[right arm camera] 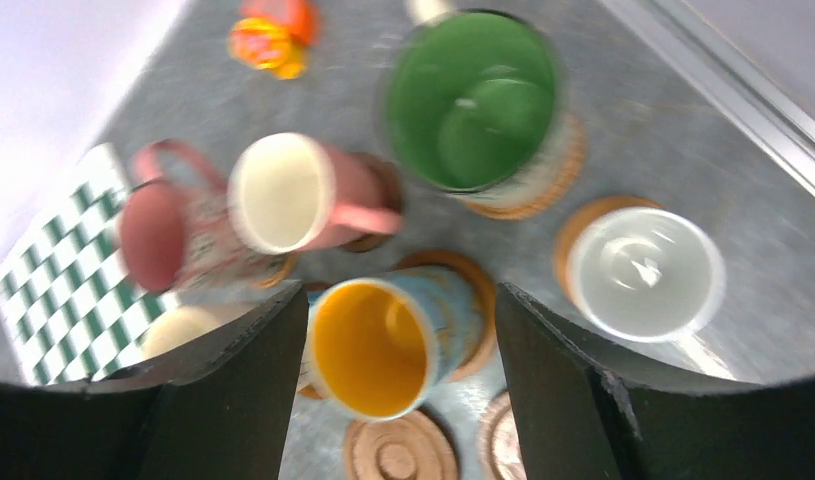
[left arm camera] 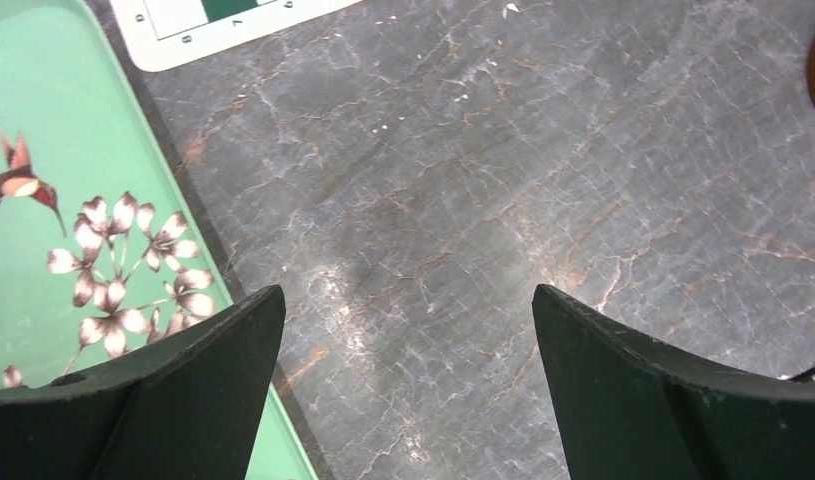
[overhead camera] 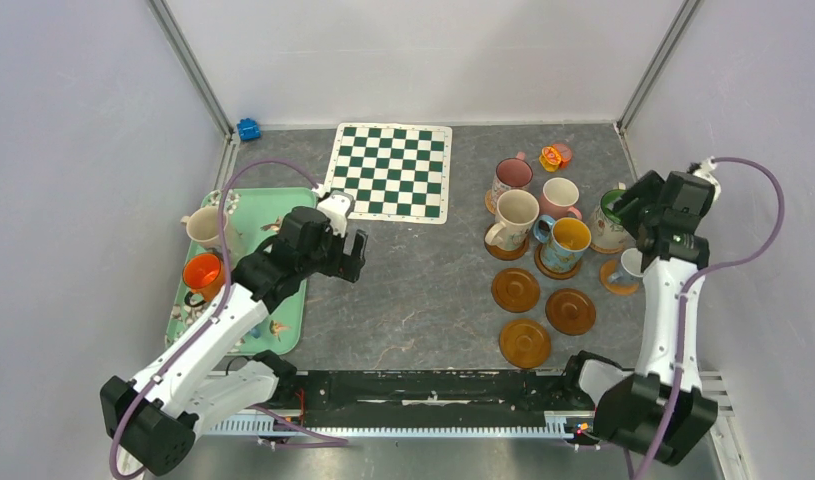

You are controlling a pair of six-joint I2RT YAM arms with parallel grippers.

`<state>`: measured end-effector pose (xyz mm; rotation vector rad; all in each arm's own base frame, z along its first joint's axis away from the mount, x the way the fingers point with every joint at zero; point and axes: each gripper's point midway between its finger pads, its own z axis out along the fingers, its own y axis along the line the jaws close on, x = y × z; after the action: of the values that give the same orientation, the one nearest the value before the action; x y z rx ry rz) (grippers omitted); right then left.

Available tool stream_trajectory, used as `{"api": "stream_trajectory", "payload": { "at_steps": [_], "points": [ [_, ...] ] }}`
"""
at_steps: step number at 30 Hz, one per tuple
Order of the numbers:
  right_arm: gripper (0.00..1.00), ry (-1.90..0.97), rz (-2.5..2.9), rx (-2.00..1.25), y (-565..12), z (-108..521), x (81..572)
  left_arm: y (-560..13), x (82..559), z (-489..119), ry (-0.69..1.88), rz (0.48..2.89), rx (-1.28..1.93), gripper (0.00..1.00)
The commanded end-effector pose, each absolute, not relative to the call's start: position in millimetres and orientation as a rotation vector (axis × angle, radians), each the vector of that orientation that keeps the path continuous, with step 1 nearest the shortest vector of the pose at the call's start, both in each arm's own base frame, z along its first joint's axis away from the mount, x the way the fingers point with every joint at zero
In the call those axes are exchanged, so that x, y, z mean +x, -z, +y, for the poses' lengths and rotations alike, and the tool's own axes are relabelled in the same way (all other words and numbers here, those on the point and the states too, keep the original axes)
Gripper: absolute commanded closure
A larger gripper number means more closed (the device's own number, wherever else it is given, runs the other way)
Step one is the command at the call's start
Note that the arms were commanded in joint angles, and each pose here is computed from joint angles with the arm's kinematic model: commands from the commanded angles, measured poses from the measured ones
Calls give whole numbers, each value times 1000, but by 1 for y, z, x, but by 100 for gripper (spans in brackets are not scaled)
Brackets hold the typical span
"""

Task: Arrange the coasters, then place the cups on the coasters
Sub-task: Pick up the cup from the tray.

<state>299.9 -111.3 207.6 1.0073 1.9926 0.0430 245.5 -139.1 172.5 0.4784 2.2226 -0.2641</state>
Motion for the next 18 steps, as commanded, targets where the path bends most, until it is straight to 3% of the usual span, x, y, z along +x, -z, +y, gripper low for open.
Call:
{"api": "stream_trajectory", "payload": {
  "at_steps": [1,14,18],
  "points": [
    [30,-262,1818,621,-283,-53,326,-193,261,-126,190,2152,316,0],
    [35,-465,1944,87,-278,123,324,-218,279,-23,-252,2069,-323,0],
    [35,-551,1944,-52,-279,176,306,-231,294,21,-305,2015,-534,12]
  ]
}}
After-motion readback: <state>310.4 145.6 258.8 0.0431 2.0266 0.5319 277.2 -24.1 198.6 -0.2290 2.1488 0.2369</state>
